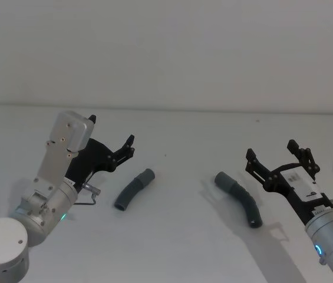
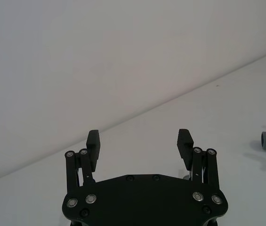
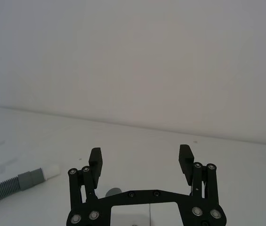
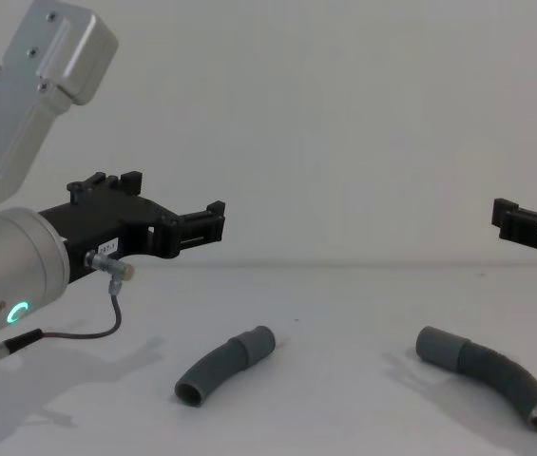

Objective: Use both hands to pick up one end of the pipe from the table, align the ends, and insert them.

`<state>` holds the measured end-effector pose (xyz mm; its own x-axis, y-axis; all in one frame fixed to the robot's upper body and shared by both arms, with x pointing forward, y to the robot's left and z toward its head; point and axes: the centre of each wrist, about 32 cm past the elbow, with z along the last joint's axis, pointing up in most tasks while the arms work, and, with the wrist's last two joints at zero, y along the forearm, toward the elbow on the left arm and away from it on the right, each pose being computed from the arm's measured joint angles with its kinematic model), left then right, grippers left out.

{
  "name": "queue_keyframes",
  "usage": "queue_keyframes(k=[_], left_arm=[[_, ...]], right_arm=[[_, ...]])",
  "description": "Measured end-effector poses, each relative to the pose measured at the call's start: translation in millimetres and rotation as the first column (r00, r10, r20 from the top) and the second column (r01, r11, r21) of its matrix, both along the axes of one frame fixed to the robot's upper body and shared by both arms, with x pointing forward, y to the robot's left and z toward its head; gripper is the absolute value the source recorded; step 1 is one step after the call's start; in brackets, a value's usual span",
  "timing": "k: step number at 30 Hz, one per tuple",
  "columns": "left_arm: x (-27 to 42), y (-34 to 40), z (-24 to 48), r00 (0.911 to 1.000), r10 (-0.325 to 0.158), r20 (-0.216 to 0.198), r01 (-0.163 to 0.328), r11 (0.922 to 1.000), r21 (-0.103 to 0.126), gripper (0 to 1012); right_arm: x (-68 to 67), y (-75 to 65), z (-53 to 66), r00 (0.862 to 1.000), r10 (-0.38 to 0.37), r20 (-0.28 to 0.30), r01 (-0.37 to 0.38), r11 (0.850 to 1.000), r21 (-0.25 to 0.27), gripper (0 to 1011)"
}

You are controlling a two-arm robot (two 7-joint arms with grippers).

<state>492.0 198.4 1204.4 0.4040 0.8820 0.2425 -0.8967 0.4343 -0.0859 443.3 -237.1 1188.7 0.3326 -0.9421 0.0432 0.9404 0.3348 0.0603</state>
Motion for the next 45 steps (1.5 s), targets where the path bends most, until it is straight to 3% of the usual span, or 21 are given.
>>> queue_keyframes(k=[45], left_arm=[[0.0,0.0,0.0,1.0,0.0,0.0,0.0,1.0,0.0,1001]], right_arm=[[0.0,0.0,0.0,1.0,0.0,0.0,0.0,1.0,0.0,1000]])
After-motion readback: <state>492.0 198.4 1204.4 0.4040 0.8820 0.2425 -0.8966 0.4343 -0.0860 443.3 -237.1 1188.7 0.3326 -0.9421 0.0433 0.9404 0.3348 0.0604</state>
